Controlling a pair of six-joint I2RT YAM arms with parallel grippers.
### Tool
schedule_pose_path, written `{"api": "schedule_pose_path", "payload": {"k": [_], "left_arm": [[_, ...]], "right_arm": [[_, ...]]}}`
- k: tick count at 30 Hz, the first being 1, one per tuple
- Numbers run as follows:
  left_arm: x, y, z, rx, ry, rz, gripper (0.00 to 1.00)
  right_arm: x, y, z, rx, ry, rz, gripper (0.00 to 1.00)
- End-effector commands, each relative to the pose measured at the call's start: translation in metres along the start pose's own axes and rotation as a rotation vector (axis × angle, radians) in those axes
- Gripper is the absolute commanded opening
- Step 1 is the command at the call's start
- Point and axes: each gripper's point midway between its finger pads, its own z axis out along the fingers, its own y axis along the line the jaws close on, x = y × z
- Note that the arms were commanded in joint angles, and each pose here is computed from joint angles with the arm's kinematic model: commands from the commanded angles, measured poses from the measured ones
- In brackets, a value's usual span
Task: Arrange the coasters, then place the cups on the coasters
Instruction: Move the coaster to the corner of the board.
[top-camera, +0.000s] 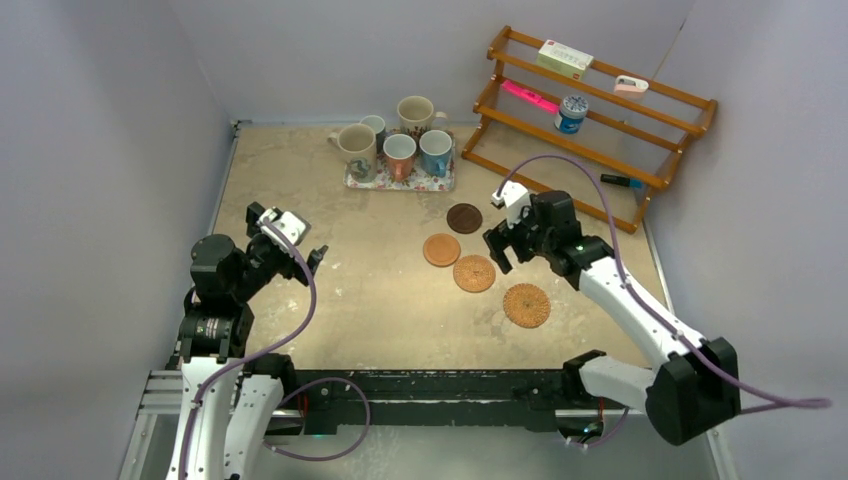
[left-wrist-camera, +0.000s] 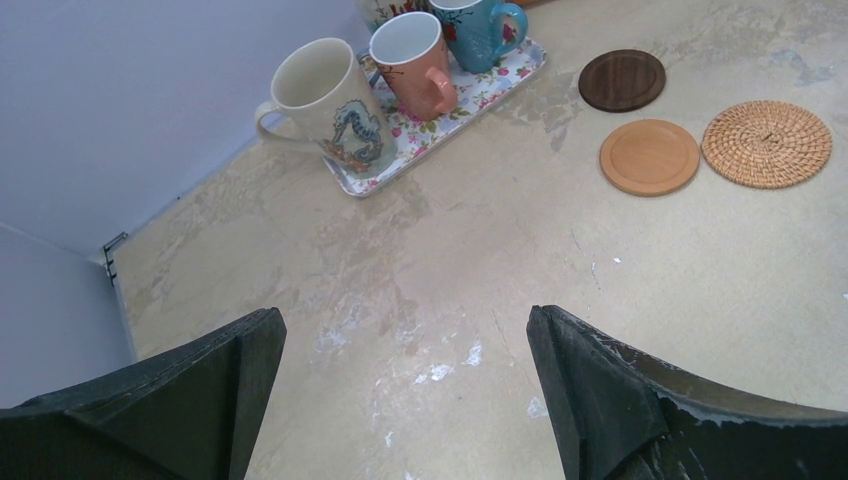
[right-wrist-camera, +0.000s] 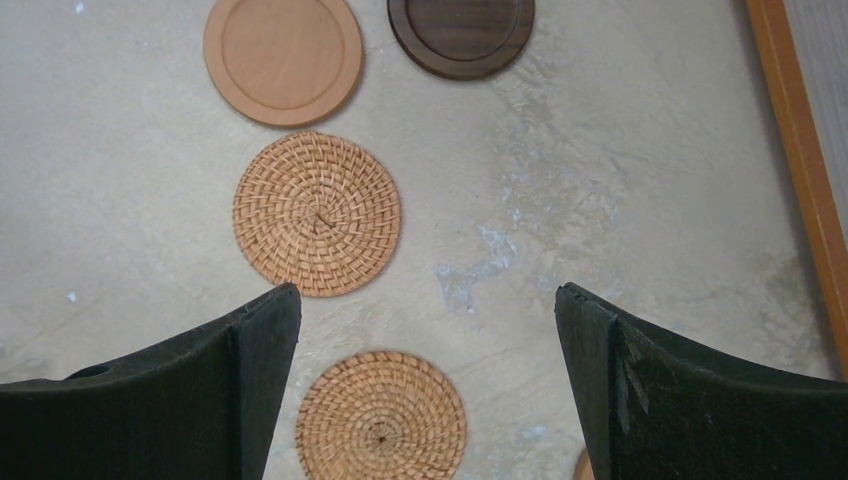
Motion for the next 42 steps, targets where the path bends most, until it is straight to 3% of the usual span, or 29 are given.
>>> {"api": "schedule_pose_path", "payload": {"k": [1, 13, 42], "left_arm": [[-0.005, -0.004, 0.0, 0.027, -0.02, 0.023, 1.0], [-0.005, -0.005, 0.0, 0.036, -0.02, 0.027, 1.0], [-0.007, -0.013, -0.003, 0.069, -0.044, 0.051, 1.0]], "right_arm": [[-0.026, -0.009, 0.016, 0.048, -0.031, -0.117, 0.99], [-0.042, 0.007, 0.048, -0.001, -0.091, -0.348, 0.99], [0.011, 0.046, 0.086, -0.187, -0.145, -0.62, 0.99]]}}
